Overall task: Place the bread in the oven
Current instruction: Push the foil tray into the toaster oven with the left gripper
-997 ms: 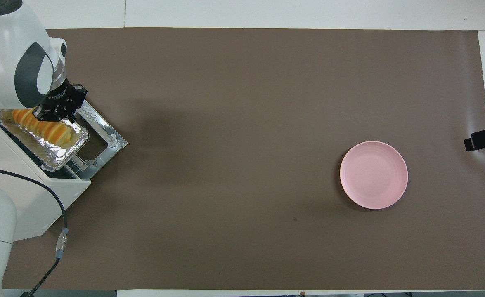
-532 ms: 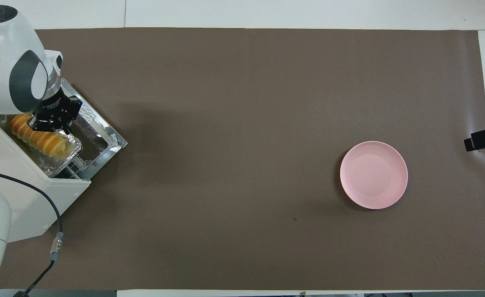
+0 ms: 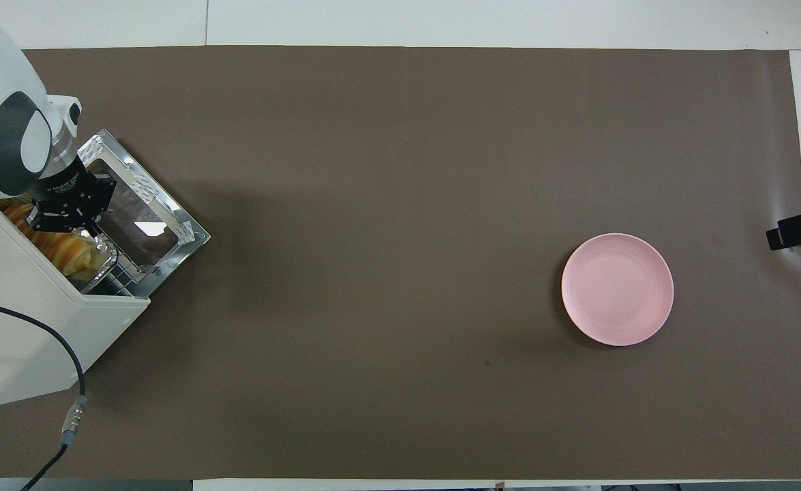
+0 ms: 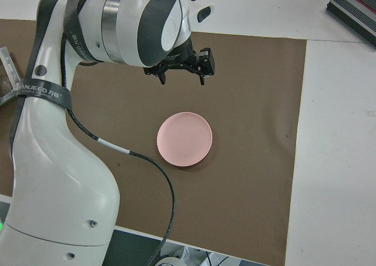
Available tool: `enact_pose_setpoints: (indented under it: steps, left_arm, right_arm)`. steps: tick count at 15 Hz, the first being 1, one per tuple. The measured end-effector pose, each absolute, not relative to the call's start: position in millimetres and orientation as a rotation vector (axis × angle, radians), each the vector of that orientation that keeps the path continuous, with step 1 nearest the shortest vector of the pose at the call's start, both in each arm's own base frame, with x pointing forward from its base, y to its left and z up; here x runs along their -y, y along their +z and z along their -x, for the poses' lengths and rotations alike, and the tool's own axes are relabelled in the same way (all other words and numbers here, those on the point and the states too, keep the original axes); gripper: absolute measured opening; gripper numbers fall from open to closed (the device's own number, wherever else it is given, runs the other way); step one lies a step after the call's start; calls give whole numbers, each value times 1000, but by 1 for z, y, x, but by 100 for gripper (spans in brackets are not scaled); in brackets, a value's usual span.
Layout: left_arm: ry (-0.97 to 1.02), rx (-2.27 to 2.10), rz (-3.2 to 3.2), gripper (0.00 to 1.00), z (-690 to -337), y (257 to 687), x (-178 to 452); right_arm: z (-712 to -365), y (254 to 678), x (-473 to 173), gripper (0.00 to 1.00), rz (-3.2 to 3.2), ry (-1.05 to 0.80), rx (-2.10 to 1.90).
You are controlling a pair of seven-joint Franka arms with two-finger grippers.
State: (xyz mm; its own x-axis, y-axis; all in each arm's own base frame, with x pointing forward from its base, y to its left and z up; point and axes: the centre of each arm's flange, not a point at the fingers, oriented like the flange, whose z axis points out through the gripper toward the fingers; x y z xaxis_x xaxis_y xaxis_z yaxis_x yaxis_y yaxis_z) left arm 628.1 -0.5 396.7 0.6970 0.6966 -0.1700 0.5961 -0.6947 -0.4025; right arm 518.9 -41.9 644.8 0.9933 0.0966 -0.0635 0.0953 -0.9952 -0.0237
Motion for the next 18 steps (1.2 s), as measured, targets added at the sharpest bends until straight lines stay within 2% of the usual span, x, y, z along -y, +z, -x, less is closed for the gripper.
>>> enact_pose_setpoints:
  steps: [6,10,14,15,16,18]
  left_arm:
    - [473,990,2608,2,-621,390,-6]
    - [442,967,2645,40,-625,396,-18]
    - [255,977,2722,82,-640,444,-15]
    - [204,978,2740,96,-644,456,-13]
    - [161,979,2755,100,-646,464,-12]
    - [128,978,2769,100,-647,472,-13]
  right_arm:
    - [-519,645,42,100,3116,101,150]
    - [-519,645,42,100,3116,101,150]
    - [-519,645,42,100,3116,101,150]
    - [-519,645,42,100,3116,101,150]
    - [-519,645,42,100,3116,101,150]
    - [-519,645,42,100,3116,101,150]
